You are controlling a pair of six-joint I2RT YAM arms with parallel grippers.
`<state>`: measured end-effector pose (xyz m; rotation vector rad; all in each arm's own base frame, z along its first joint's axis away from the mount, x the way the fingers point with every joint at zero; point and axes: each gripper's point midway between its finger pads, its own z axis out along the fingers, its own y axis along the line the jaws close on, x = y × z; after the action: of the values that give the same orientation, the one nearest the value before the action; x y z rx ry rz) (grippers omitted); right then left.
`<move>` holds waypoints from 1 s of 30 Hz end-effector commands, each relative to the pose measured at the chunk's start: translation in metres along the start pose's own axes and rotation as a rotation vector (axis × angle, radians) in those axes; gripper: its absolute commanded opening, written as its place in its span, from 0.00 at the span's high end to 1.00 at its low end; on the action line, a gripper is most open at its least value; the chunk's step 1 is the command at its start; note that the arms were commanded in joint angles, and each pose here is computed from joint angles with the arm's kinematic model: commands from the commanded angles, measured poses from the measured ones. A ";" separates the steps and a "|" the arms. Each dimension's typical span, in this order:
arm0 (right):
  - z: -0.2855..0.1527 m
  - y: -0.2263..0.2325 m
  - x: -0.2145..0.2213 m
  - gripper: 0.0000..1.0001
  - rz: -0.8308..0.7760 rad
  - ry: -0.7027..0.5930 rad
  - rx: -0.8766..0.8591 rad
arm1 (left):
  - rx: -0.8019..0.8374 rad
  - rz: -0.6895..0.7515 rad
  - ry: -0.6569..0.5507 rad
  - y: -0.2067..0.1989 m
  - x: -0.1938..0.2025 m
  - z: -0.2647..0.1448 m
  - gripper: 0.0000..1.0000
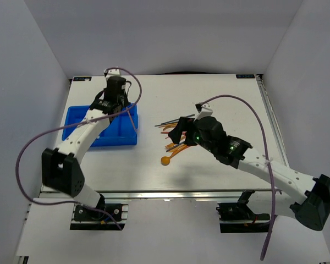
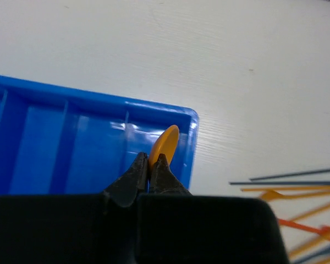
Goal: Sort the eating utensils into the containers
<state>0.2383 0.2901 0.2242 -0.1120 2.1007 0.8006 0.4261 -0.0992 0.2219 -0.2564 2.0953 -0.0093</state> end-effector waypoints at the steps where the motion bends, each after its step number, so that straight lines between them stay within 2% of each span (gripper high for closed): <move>1: -0.023 -0.031 -0.006 0.11 -0.035 -0.043 0.114 | -0.146 0.138 -0.054 0.020 -0.032 0.021 1.00; 7: -0.044 -0.049 -0.006 0.11 -0.060 -0.079 0.140 | -0.179 0.204 -0.089 0.020 -0.050 0.049 1.00; 15: -0.042 -0.061 0.003 0.11 -0.103 -0.063 0.169 | -0.123 0.190 -0.022 0.014 -0.004 0.072 1.00; 16: -0.041 -0.062 0.003 0.11 -0.107 -0.060 0.173 | -0.119 0.184 -0.014 0.014 0.000 0.073 0.94; 22: -0.032 -0.061 0.006 0.11 -0.118 -0.037 0.175 | -0.056 0.148 0.036 0.001 0.020 0.075 0.91; 30: -0.027 -0.062 0.010 0.11 -0.126 -0.018 0.186 | -0.021 0.094 0.046 -0.002 0.018 0.047 0.63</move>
<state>0.2290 0.2241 0.1860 -0.1329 2.1521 0.5243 0.4723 -0.0946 0.1480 -0.1367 2.2017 0.1463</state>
